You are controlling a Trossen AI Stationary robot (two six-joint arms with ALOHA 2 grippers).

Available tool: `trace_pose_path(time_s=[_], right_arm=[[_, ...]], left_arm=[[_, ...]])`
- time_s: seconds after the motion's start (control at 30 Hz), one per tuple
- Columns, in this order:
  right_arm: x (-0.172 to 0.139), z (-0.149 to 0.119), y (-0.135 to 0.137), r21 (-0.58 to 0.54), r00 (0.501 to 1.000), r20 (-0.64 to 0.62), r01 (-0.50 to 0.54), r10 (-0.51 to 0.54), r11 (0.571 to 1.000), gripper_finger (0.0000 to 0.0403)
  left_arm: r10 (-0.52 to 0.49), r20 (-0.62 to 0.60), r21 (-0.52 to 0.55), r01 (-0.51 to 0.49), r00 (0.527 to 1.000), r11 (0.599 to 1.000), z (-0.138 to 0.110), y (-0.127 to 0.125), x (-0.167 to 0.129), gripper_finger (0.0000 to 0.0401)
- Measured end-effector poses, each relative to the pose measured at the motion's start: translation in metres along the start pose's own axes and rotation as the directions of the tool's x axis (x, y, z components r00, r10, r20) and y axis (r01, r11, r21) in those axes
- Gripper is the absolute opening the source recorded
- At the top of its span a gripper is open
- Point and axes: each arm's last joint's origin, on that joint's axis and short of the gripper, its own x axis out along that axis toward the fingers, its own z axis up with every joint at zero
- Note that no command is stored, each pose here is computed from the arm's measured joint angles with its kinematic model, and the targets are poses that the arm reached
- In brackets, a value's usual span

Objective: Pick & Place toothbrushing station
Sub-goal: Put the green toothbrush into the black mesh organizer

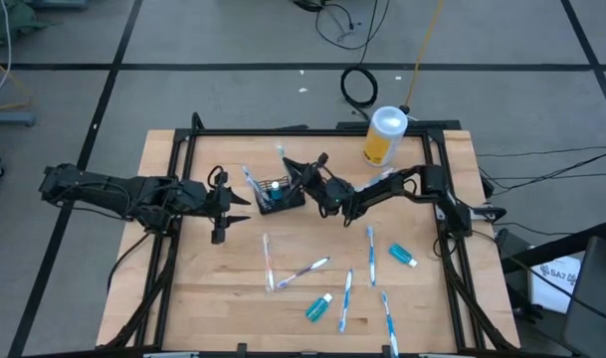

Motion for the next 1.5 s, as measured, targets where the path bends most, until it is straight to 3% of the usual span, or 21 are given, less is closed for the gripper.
trace_pose_path(time_s=[0.13,0.53,0.83,1.03,1.27,1.5], right_arm=[[-0.007,0.002,0.007,-0.054,0.996,-0.022,0.09,-0.092,0.994,0.0],[-0.01,-0.009,0.012,-0.065,0.991,-0.117,0.057,-0.064,0.996,0.0009],[-0.014,-0.007,0.018,-0.069,0.991,-0.118,0.048,-0.056,0.996,0.0085],[-0.023,-0.005,0.026,-0.11,0.985,-0.13,0.104,-0.118,0.988,0.0146],[-0.034,0.024,0.037,-0.211,0.986,-0.139,0.066,-0.096,0.975,0.0197],[-0.056,0.064,0.038,-0.287,0.936,-0.351,-0.081,-0.026,0.954,0.0217]], left_arm=[[0.0,-0.001,-0.015,0.0,1.0,1.0,0.0,0.0,0.0,0.0177],[-0.001,-0.002,-0.031,0.001,1.0,1.0,0.0,0.0,0.0,0.0177],[-0.001,-0.002,-0.031,0.001,1.0,1.0,0.0,0.0,0.0,0.0177],[-0.001,-0.002,-0.035,0.001,1.0,0.999,0.0,0.0,0.0,0.0177],[-0.002,-0.002,-0.051,0.002,1.0,0.999,0.0,0.0,0.0,0.0177],[-0.002,-0.002,-0.057,0.002,1.0,0.998,0.0,0.0,0.0,0.0177]])
